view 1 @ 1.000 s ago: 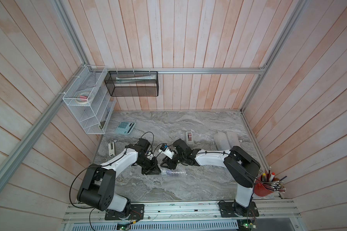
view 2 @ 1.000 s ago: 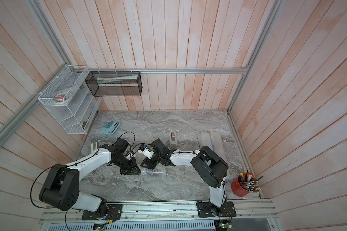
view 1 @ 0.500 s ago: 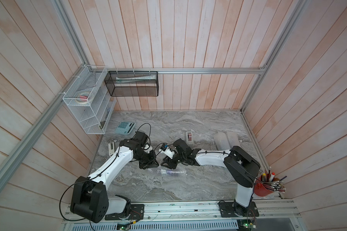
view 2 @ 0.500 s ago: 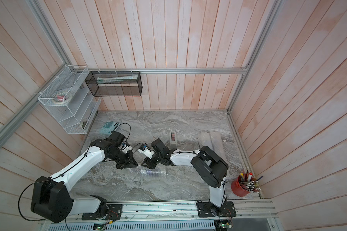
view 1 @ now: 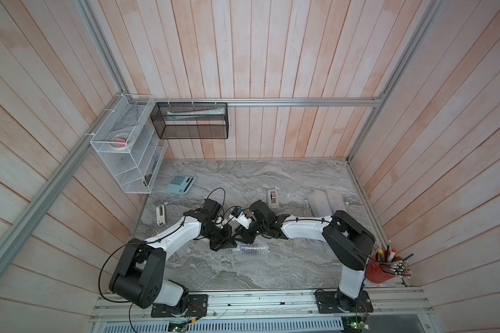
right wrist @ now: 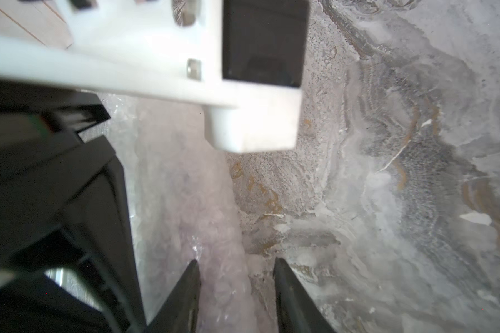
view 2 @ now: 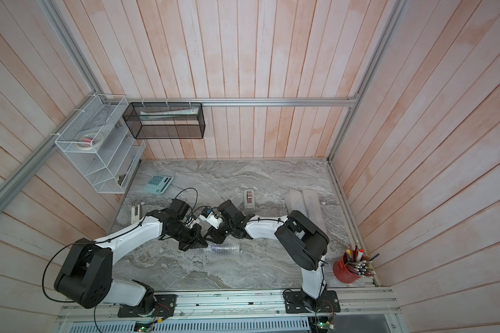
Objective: Wrap wine bottles in bubble wrap
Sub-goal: Stick the tape on the bubble wrap.
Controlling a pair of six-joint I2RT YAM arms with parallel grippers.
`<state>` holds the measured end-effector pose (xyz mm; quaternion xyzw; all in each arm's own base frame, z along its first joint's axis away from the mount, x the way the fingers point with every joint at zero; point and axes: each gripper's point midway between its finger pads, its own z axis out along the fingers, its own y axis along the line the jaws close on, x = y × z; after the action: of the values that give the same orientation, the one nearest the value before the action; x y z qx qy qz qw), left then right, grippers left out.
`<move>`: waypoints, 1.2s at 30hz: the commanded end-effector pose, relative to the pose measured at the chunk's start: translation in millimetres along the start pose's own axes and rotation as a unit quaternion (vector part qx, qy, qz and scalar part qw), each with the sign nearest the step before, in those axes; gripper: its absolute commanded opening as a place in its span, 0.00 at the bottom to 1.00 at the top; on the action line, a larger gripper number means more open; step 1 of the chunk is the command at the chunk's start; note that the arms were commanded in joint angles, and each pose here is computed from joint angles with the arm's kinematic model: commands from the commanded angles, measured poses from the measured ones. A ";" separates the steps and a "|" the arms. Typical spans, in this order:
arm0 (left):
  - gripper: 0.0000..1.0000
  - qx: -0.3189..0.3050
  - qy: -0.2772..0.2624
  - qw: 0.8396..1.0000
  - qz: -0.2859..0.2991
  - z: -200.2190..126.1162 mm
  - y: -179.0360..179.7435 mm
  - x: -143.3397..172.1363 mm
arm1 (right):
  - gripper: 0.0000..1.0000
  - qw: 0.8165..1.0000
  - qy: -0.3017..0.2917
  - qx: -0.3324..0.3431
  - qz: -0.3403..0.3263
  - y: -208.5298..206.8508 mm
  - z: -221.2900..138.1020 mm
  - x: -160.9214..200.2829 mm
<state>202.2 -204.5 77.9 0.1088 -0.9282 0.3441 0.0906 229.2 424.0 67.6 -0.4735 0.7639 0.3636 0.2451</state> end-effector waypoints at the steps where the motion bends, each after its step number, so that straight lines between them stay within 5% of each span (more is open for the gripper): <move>1: 0.04 -0.016 0.002 1.000 0.004 3.0 9.5 3.8 | 0.43 0.999 0.049 -0.001 0.023 2.9 2.1 31.1; 20: 0.00 -0.121 -0.026 0.992 0.010 10.1 59.9 -14.0 | 0.46 0.999 0.026 0.005 0.020 8.3 -16.9 12.3; 28: 0.01 -0.122 -0.046 0.991 0.037 1.3 58.9 -16.1 | 0.63 1.000 -0.003 0.014 -0.022 18.3 -40.5 -24.0; 36: 0.06 -0.112 -0.069 0.990 0.053 -12.3 48.4 -24.1 | 0.75 0.996 -0.001 0.026 -0.086 29.3 -31.7 -20.3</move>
<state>202.0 -169.1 49.8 0.0780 -0.9612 0.2584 0.0575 211.8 416.4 117.4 -0.5138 0.7332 0.3416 0.2857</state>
